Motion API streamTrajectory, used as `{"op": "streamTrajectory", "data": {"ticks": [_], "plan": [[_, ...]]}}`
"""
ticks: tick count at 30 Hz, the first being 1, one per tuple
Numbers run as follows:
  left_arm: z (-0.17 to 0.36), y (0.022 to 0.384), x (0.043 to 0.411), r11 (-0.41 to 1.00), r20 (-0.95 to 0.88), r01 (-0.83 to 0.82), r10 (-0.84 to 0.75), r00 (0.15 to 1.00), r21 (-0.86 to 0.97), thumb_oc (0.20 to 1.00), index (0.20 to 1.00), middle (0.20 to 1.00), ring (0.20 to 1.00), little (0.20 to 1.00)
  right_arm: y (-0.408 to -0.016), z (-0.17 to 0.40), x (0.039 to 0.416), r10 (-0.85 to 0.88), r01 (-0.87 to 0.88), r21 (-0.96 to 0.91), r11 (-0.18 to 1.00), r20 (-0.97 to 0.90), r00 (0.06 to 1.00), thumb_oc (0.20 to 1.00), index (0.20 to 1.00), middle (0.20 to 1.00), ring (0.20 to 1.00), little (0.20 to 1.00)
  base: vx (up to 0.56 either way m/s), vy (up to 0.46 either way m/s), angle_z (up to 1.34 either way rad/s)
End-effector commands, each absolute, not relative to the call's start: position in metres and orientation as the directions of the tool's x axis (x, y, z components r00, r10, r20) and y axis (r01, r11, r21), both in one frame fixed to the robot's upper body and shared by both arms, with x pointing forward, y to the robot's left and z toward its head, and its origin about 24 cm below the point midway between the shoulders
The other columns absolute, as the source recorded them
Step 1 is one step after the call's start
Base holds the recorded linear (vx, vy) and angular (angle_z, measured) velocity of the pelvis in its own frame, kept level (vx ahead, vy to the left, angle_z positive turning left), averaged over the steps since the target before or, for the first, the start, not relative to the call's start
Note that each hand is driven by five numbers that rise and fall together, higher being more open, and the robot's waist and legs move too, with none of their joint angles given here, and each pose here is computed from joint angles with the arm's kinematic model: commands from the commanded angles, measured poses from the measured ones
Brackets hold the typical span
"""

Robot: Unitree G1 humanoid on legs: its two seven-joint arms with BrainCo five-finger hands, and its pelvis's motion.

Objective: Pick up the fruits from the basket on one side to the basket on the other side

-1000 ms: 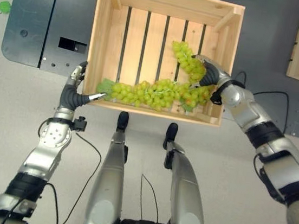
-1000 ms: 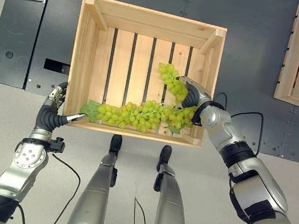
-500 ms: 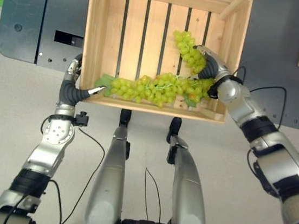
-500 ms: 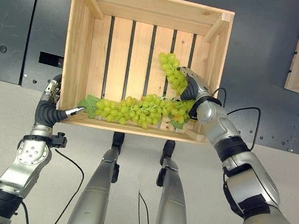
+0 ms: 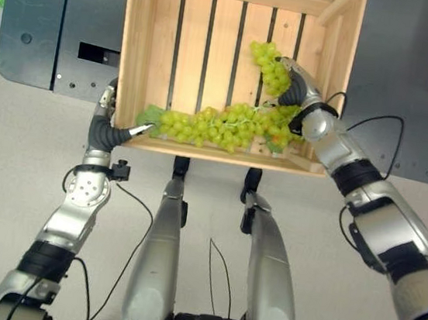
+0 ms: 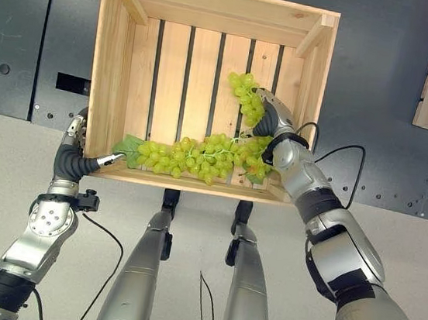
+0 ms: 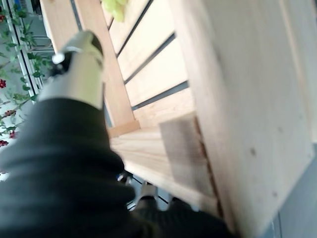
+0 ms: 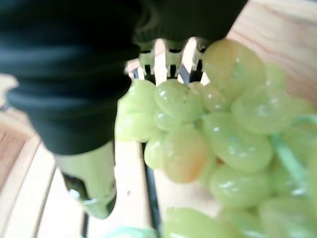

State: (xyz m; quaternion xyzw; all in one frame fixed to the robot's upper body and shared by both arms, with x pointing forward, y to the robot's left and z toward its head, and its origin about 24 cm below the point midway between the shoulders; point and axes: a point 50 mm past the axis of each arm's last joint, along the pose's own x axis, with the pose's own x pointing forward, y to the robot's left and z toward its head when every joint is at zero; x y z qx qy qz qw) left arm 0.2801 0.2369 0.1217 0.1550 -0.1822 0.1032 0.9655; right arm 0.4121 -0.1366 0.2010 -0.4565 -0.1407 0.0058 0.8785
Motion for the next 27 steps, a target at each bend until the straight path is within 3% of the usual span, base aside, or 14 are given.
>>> {"op": "streamTrajectory", "data": {"ticks": [1, 2, 3, 17, 27], "plan": [[0.122, 0.217, 0.276, 0.954, 0.414, -0.201, 0.094, 0.905, 0.222, 1.0, 1.0, 1.0, 1.0, 1.0, -0.136, 0.179, 0.414, 0.108, 0.06, -0.756, 0.652, 0.17, 0.979, 0.561, 0.561, 0.561, 0.561, 0.561, 0.0, 0.0, 0.0], [0.124, 0.217, 0.277, 0.954, 0.418, -0.202, 0.095, 0.903, 0.221, 1.0, 1.0, 1.0, 1.0, 1.0, -0.136, 0.181, 0.414, 0.108, 0.063, -0.756, 0.652, 0.175, 0.979, 0.445, 0.445, 0.445, 0.445, 0.445, 0.0, 0.0, 0.0], [0.123, 0.216, 0.276, 0.953, 0.415, -0.203, 0.094, 0.905, 0.226, 1.0, 1.0, 1.0, 1.0, 1.0, -0.133, 0.182, 0.414, 0.117, 0.06, -0.764, 0.642, 0.175, 0.978, 0.2, 0.2, 0.2, 0.2, 0.2, 0.0, 0.0, 0.0], [0.126, 0.215, 0.275, 0.951, 0.436, -0.215, 0.099, 0.894, 0.224, 1.0, 1.0, 1.0, 1.0, 1.0, -0.122, 0.189, 0.415, 0.15, 0.067, -0.799, 0.598, 0.193, 0.97, 0.2, 0.2, 0.2, 0.2, 0.2, 0.0, 0.0, 0.0], [0.127, 0.214, 0.275, 0.951, 0.443, -0.217, 0.1, 0.891, 0.222, 1.0, 1.0, 1.0, 1.0, 1.0, -0.101, 0.194, 0.408, 0.233, 0.009, -0.737, 0.676, 0.226, 0.946, 0.2, 0.2, 0.2, 0.2, 0.2, 0.0, 0.0, 0.0]]}}
